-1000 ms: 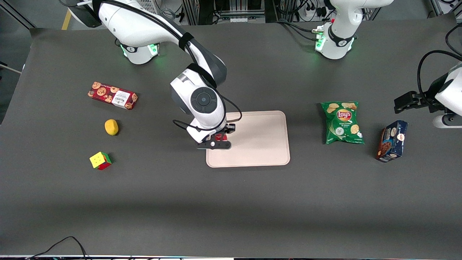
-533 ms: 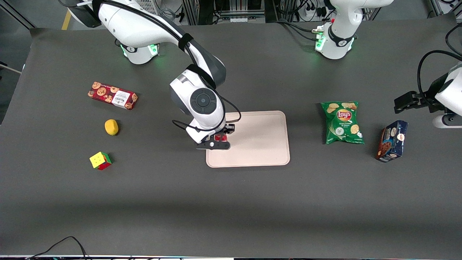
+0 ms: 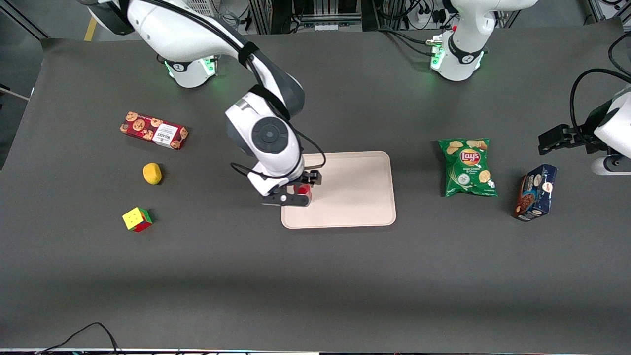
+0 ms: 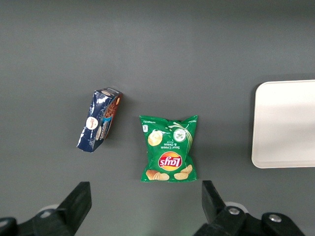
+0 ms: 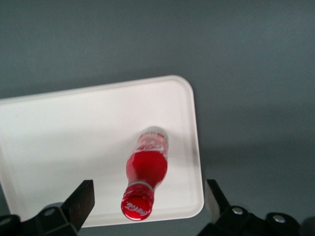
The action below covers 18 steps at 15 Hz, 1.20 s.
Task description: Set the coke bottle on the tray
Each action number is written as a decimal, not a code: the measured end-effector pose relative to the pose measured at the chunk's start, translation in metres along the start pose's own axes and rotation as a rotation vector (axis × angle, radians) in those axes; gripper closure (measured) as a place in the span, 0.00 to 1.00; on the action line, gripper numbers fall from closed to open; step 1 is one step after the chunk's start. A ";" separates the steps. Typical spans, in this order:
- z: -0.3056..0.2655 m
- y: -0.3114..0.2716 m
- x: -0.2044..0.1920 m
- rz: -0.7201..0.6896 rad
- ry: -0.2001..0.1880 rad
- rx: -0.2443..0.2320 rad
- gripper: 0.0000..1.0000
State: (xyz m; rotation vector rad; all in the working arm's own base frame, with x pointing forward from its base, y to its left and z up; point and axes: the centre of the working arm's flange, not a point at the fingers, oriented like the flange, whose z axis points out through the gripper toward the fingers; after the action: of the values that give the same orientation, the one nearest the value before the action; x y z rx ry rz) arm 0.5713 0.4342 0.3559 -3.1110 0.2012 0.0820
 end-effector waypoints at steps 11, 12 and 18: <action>-0.201 0.212 0.032 -0.066 0.129 -0.001 0.00; -0.207 0.237 0.029 -0.073 0.124 -0.003 0.00; -0.230 0.381 0.008 -0.112 0.073 0.001 0.00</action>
State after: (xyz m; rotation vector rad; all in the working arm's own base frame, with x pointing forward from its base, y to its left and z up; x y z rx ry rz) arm 0.5415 0.0497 0.5772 -3.1194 0.0274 -0.0344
